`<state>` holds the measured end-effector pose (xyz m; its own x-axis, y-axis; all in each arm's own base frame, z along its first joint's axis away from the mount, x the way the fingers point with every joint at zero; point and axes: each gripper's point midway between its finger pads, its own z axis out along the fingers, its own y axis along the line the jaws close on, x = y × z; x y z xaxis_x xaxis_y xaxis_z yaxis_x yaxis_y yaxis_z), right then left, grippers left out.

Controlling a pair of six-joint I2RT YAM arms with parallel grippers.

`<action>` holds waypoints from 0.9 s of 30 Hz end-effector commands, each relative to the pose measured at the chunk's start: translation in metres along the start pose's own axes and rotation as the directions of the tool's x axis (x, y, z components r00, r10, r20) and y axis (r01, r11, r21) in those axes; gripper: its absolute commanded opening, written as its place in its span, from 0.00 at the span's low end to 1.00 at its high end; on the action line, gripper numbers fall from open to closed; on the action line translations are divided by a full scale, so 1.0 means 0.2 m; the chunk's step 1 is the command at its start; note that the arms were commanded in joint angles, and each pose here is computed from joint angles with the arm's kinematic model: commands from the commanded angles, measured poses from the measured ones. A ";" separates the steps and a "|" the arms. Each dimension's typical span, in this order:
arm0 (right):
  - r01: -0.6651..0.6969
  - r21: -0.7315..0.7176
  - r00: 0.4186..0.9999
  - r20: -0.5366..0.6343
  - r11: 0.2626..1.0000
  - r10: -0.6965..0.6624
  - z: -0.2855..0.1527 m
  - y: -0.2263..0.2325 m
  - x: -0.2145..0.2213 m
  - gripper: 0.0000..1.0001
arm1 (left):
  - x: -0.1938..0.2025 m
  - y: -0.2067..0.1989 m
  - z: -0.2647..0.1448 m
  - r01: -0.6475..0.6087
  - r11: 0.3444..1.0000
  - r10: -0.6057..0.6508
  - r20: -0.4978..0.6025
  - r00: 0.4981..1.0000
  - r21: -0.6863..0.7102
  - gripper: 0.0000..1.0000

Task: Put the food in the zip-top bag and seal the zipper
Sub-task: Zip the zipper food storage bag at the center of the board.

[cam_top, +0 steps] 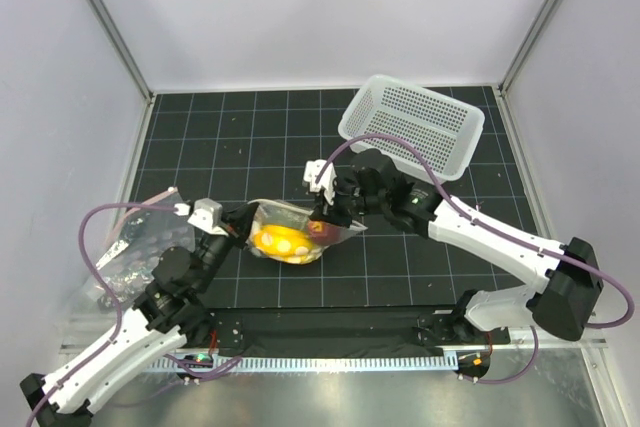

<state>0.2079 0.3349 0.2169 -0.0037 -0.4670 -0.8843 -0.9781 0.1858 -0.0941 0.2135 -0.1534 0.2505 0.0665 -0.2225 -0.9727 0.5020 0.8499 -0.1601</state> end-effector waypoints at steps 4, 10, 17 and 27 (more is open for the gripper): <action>-0.081 0.083 0.968 -0.229 0.993 0.098 -0.04 -0.03 0.22 0.01 | -0.18 0.40 -0.15 0.093 0.900 -0.021 0.170 0.985 -0.425 0.00; -0.140 0.100 0.921 -0.352 0.985 0.166 -0.06 0.00 0.33 0.01 | -0.20 0.45 -0.21 0.119 0.878 -0.017 0.220 0.975 -0.463 0.00; -0.126 0.186 0.863 -0.464 0.975 0.200 -0.18 -0.02 0.46 0.01 | -0.20 0.46 -0.21 0.104 0.871 -0.004 0.204 0.979 -0.479 0.00; -0.107 0.362 0.869 -0.418 0.926 0.264 -0.38 -0.07 0.46 0.01 | -0.21 0.44 -0.21 0.105 0.882 -0.009 0.208 0.978 -0.459 0.00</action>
<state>0.2147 0.2795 0.1877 -0.2357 -0.6460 -0.7260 -0.8937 0.4375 -0.0991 0.2189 -0.0880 0.2375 0.1203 -0.2616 -0.9577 0.2092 0.9497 -0.2331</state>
